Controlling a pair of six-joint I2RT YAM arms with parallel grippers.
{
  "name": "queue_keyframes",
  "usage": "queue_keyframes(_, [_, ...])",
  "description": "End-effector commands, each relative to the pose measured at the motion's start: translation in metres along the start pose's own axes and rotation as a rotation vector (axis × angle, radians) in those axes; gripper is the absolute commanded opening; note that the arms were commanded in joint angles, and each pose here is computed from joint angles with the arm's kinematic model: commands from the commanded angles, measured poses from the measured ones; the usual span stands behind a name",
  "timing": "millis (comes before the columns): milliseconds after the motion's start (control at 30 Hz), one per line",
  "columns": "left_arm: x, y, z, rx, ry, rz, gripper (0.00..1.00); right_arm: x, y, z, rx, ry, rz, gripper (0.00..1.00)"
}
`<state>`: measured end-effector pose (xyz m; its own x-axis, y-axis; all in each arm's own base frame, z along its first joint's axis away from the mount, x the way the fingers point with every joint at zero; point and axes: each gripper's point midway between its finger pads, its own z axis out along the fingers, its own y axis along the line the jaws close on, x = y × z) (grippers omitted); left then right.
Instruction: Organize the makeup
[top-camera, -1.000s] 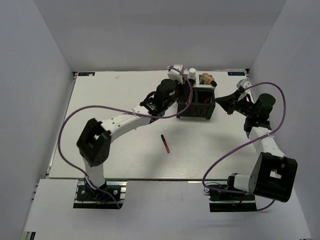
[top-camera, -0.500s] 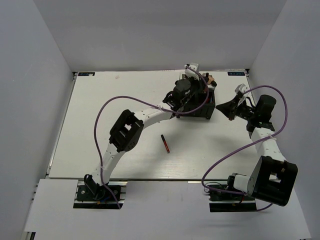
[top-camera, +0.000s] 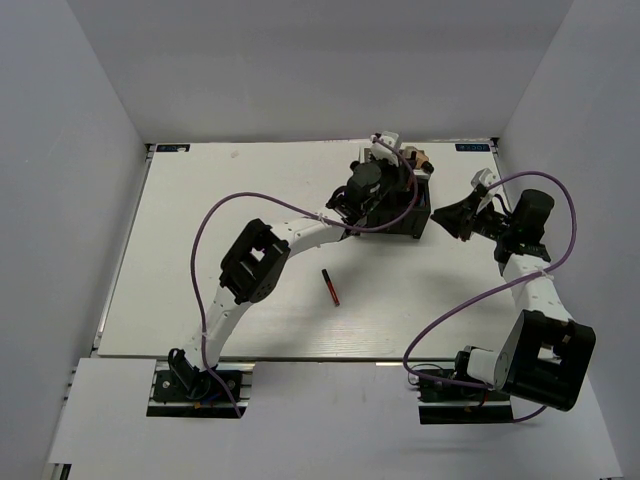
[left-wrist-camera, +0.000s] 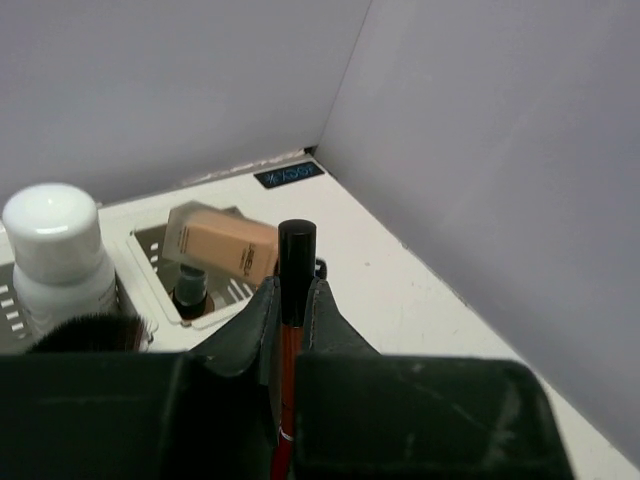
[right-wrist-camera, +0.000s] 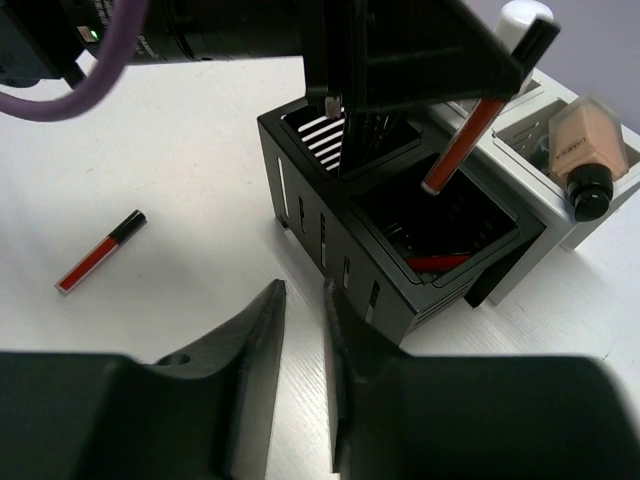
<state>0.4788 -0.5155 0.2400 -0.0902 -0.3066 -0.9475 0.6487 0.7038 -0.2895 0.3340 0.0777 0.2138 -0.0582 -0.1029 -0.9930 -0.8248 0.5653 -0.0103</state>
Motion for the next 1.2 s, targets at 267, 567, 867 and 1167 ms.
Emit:
queue_keyframes(267, [-0.008, -0.013, -0.018, 0.025, 0.034, -0.003, 0.40, -0.009, 0.014, 0.002, -0.130, 0.005, -0.115, 0.50])
queue_keyframes(567, [-0.050, -0.028, -0.014, 0.055, -0.031, -0.020, 0.66, -0.003, 0.031, 0.007, -0.245, 0.079, 0.048, 0.89])
queue_keyframes(867, [-0.161, -0.030, -0.062, 0.023, -0.140, -0.074, 0.40, 0.001, 0.079, 0.027, -0.458, 0.224, -0.019, 0.37])
queue_keyframes(1167, [-0.159, 0.058, -0.250, -0.436, 0.024, -0.160, 0.45, 0.048, 0.183, 0.102, -0.573, 0.405, -0.107, 0.18])
